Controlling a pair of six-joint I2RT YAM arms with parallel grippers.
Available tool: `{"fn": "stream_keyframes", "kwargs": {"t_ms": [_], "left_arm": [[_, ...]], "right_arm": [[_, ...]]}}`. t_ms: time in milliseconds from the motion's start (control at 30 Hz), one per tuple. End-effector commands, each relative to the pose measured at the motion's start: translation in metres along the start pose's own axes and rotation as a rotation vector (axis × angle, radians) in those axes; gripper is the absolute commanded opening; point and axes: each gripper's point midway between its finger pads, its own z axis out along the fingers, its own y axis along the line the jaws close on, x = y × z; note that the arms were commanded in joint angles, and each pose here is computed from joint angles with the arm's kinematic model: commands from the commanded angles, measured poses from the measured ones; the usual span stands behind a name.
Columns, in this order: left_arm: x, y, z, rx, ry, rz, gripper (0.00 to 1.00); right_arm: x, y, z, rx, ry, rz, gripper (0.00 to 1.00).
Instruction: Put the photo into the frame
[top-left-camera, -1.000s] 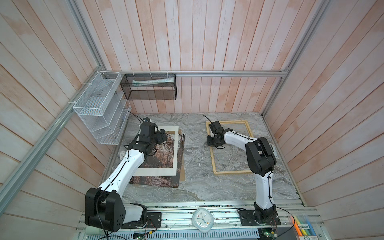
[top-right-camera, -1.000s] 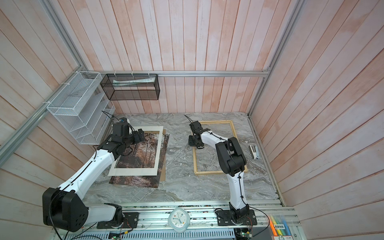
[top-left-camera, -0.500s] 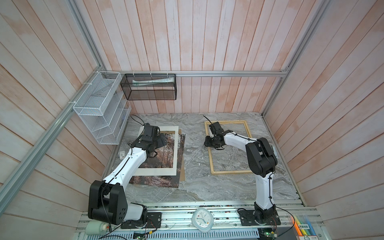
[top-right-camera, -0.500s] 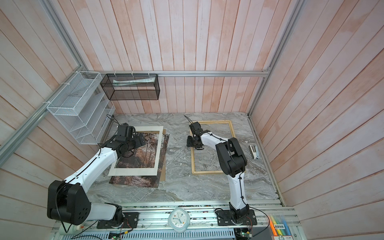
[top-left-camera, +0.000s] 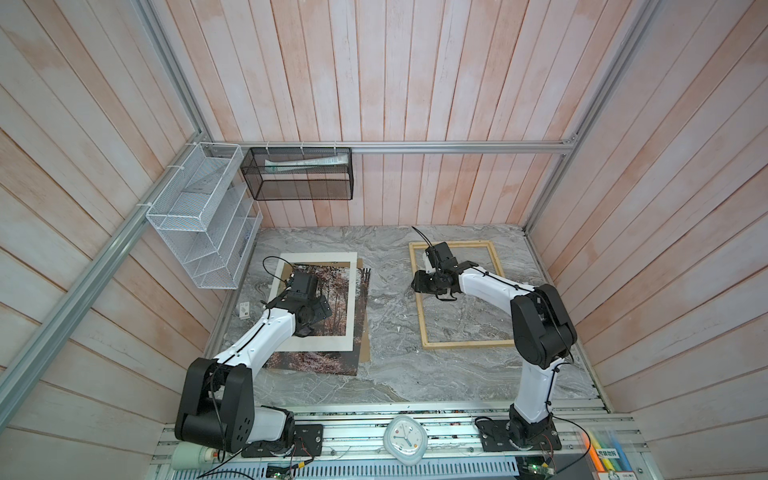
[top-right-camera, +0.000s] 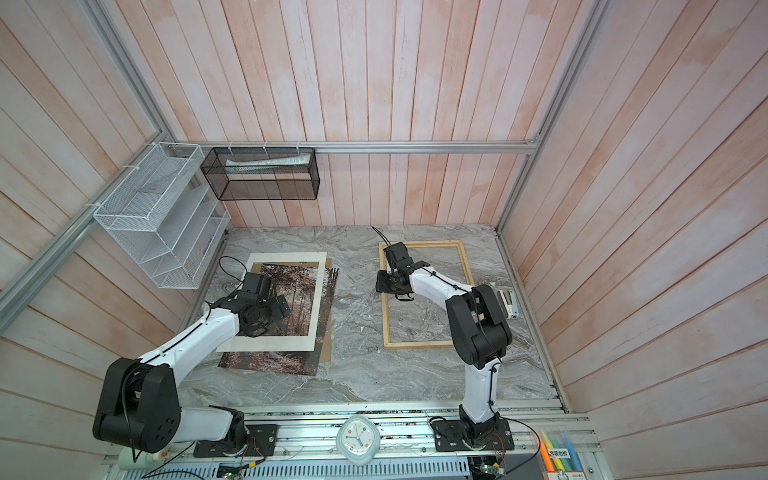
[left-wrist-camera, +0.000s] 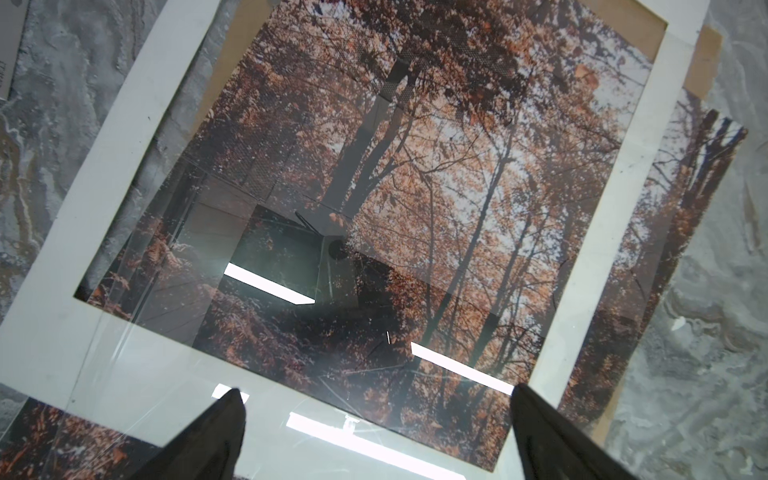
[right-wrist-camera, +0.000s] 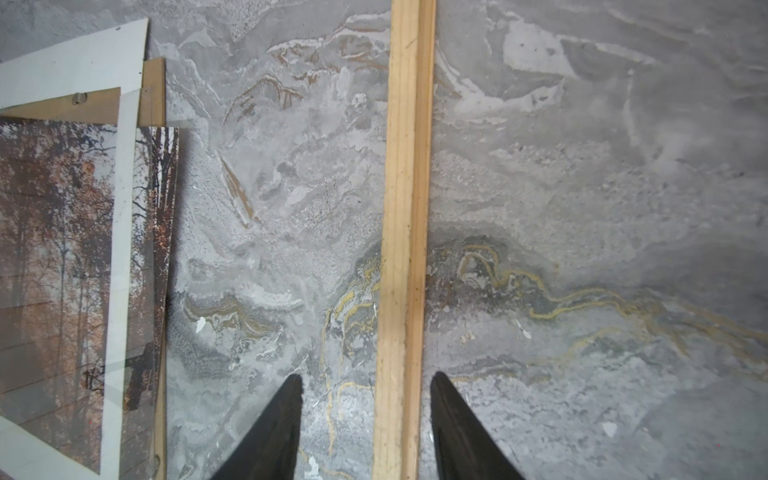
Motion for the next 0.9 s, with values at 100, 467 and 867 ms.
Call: {"fn": "stream_keyframes", "kwargs": {"t_ms": [100, 467, 867], "left_arm": [[0.012, 0.006, 0.003, -0.016, 0.026, -0.011, 1.00], [0.034, 0.009, 0.020, -0.016, 0.101, -0.012, 0.99], [0.049, 0.012, 0.030, -0.023, 0.157, 0.019, 0.96]], "right_arm": [[0.015, 0.055, 0.012, -0.205, 0.060, -0.093, 0.51], [0.044, 0.144, 0.013, -0.633, 0.145, -0.014, 0.59], [0.040, 0.172, 0.046, -0.755, 0.237, -0.041, 0.61]]}}
